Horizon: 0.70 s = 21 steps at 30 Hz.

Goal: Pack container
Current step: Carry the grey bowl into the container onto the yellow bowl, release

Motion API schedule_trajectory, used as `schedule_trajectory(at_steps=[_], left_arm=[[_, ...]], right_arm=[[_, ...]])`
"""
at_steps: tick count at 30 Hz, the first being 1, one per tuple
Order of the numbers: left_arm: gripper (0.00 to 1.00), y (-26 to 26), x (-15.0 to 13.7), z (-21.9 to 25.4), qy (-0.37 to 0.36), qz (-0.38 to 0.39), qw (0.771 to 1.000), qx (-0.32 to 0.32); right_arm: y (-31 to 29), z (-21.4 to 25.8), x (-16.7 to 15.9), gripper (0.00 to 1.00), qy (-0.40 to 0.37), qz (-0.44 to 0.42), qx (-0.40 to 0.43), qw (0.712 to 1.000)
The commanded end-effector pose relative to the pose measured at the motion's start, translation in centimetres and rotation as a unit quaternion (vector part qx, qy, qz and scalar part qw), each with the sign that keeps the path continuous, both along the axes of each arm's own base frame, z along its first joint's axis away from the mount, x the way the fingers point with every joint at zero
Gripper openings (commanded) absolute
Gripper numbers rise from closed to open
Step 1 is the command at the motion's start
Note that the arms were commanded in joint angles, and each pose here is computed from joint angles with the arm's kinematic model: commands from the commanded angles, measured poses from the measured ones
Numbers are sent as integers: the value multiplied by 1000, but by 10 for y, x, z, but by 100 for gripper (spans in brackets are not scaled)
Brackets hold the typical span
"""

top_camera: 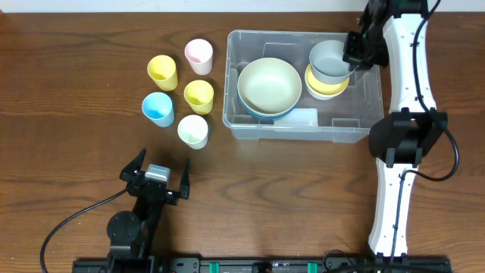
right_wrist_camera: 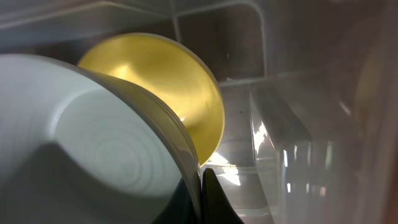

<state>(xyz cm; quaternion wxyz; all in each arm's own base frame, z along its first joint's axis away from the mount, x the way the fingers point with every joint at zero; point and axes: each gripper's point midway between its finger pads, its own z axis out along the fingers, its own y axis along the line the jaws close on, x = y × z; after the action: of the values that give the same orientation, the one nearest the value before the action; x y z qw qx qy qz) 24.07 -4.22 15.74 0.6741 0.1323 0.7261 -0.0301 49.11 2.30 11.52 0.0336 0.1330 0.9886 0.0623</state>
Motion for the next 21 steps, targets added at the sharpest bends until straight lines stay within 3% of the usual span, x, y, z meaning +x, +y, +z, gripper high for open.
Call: schedule_trajectory(at_steps=[1, 21], left_arm=[[98, 0, 0, -17, 24, -1, 1000, 6], [98, 0, 0, -17, 24, -1, 1000, 6]], right_arm=[[1, -6, -2, 1, 6, 8, -7, 1000], [1, -16, 10, 14, -12, 8, -6, 1000]])
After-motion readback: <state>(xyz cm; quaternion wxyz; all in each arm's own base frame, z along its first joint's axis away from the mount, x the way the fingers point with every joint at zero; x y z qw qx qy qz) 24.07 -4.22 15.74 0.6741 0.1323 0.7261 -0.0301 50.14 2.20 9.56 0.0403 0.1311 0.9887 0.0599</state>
